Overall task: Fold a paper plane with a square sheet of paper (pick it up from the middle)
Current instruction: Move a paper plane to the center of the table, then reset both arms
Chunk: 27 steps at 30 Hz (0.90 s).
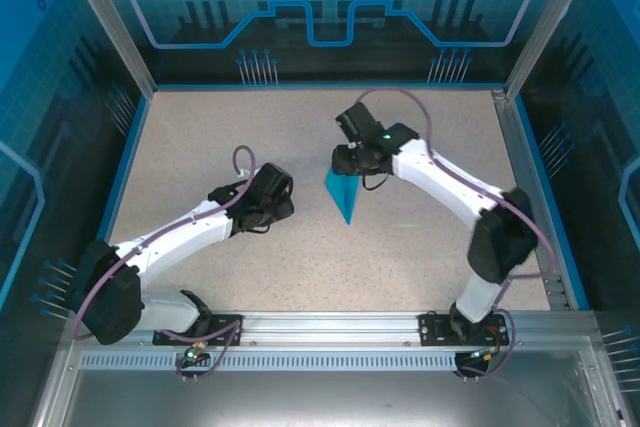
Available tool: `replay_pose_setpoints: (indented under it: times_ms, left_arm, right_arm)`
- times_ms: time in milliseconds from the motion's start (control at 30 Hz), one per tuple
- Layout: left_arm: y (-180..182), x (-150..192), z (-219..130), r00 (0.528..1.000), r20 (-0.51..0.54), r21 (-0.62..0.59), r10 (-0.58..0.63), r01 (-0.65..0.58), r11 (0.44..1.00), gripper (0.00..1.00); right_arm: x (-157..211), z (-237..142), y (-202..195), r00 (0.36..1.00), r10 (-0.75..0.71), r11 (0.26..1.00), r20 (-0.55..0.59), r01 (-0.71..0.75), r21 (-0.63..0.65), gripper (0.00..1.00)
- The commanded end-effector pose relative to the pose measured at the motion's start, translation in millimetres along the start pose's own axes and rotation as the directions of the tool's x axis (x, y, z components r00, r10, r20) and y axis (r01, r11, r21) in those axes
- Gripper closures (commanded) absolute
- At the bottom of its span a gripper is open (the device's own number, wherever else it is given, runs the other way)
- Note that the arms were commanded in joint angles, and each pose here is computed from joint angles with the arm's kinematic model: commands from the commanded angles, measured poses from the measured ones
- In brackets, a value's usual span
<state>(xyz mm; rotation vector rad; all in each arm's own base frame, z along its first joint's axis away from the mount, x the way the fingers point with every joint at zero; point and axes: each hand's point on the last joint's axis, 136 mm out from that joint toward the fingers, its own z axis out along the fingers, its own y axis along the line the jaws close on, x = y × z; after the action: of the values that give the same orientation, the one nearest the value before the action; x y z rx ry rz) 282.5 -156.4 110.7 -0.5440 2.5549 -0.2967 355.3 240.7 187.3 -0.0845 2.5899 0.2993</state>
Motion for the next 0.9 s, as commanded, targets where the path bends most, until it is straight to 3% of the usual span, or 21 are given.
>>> replay_pose_setpoints:
  times_ms: [0, 133, 267, 367, 467, 533, 567, 667, 867]
  left_arm:
    - [2.2, -16.9, -13.5, 0.998, 0.059, -0.002, 0.024, -0.024, 1.0, 0.53]
    - [13.4, -26.1, -22.1, 0.994, 0.11, -0.008, 0.027, -0.026, 1.0, 0.49]
    - [30.4, -39.3, -32.5, 0.982, 0.185, -0.043, 0.043, -0.036, 0.998, 0.44]
    - [51.4, -55.4, -42.8, 0.96, 0.267, -0.133, 0.088, -0.054, 0.99, 0.3]
    - [78.9, -77.1, -57.3, 0.931, 0.346, -0.238, 0.115, -0.032, 0.971, 0.17]
    - [96.5, -91.0, -64.8, 0.909, 0.403, -0.276, 0.107, 0.01, 0.961, 0.03]
    - [100.7, -95.9, -65.4, 0.905, 0.414, -0.275, 0.102, 0.018, 0.961, 0.01]
    - [124.6, -110.1, -63.7, 0.884, 0.459, -0.32, 0.082, 0.079, 0.944, 0.02]
    - [158.8, -129.5, -44.5, 0.844, 0.524, -0.369, 0.11, 0.109, 0.923, 0.02]
  right_arm:
    - [-5.4, -40.7, -34.2, 0.99, -0.022, 0.994, 0.138, 0.007, 0.108, 0.45]
    - [-9.8, -88.4, -81.7, 0.943, -0.038, 0.978, 0.331, -0.032, 0.204, 0.4]
    - [1.7, -108.6, -143.9, 0.908, -0.023, 0.937, 0.419, -0.127, 0.327, 0.31]
    - [13.8, -109.6, -195.6, 0.89, -0.003, 0.881, 0.455, -0.213, 0.423, 0.22]
    - [33.1, -87.7, -238.7, 0.893, -0.01, 0.843, 0.45, -0.235, 0.484, 0.01]
    - [41.8, -66.5, -253.3, 0.909, -0.026, 0.856, 0.415, -0.194, 0.479, 0.01]
    - [45.9, -56.6, -260.8, 0.913, -0.025, 0.856, 0.408, -0.192, 0.481, 0.01]
    - [52.9, -26.4, -270.6, 0.922, -0.038, 0.872, 0.385, -0.158, 0.464, 0.0]
    - [22.7, 1.5, -247.4, 0.847, -0.129, 0.939, 0.516, -0.063, 0.339, 0.0]
